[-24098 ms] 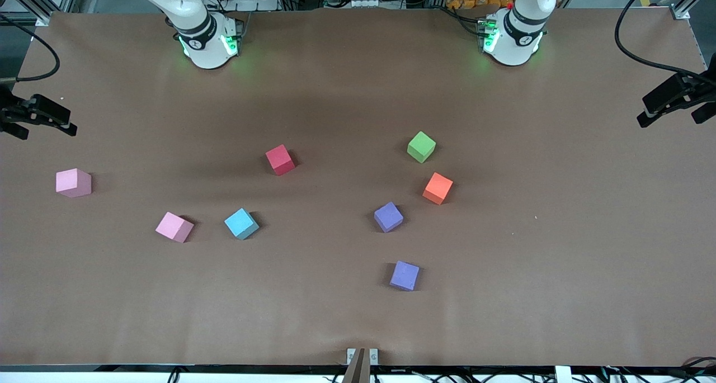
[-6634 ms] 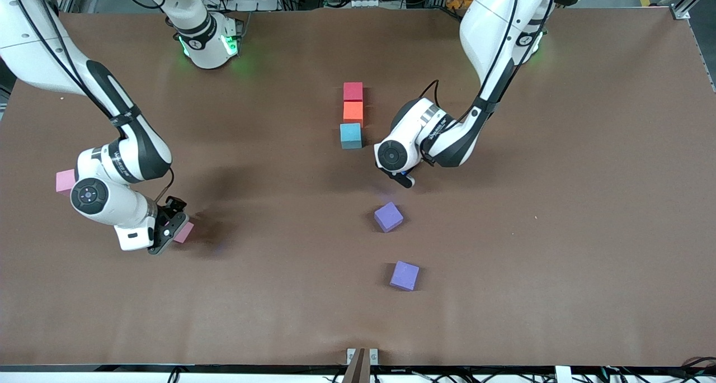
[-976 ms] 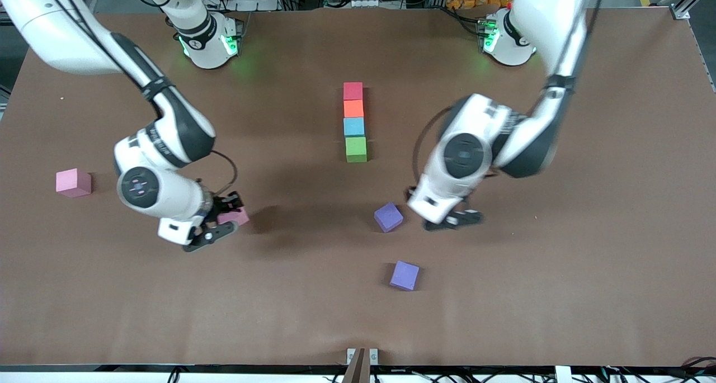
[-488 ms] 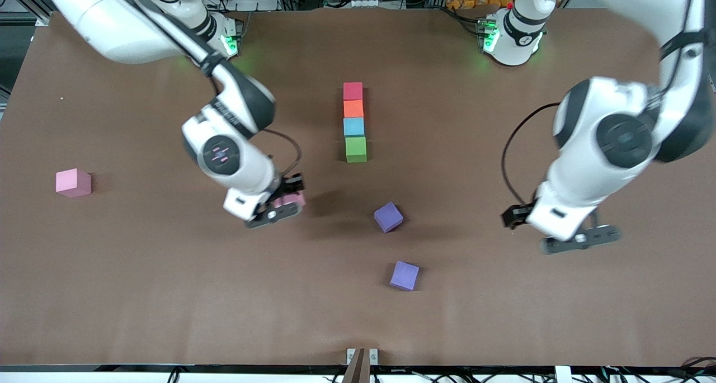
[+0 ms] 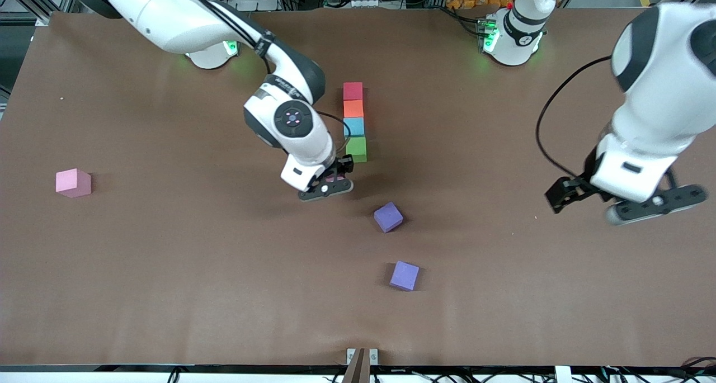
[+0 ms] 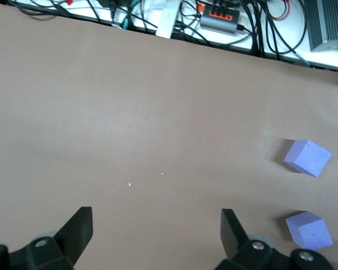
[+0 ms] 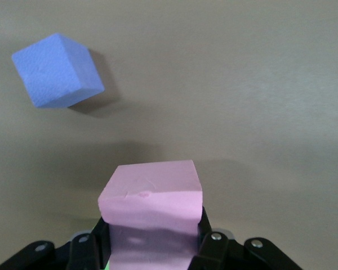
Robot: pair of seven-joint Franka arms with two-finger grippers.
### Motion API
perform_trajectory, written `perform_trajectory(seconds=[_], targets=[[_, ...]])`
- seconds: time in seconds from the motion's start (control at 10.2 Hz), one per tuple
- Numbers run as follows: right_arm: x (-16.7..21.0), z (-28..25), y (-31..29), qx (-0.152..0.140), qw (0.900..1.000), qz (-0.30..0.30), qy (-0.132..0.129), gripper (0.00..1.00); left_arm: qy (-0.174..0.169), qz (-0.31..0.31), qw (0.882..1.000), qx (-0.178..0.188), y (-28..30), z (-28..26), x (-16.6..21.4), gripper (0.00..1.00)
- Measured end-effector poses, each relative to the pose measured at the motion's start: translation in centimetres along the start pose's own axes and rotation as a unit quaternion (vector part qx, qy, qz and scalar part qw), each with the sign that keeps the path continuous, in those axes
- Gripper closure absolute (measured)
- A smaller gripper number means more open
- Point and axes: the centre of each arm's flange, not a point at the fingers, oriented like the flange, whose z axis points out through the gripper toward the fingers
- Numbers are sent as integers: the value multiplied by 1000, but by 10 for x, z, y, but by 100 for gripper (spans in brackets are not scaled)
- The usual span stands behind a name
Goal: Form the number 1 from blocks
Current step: 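Retract the left arm while the right gripper carries the pink cube to the column, then place the pink cube below the green cube and open the right gripper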
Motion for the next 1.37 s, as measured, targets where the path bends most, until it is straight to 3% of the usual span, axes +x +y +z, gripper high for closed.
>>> perform_trajectory(seconds=[0.39,0.68,0.98,1.37], targets=[[-26,50,-54,-18,1000,-14,14,41,-20,56,998,-36,-56,-37,1,0],[-27,59,-54,-22,999,23,12,41,-16,65,997,-38,-69,-74,-15,0],[-29,71,-52,-14,998,56,-7,41,-42,121,990,-53,-73,-88,-32,0],[-34,77,-58,-9,995,93,-18,41,-51,117,990,-65,-87,-91,-32,0]])
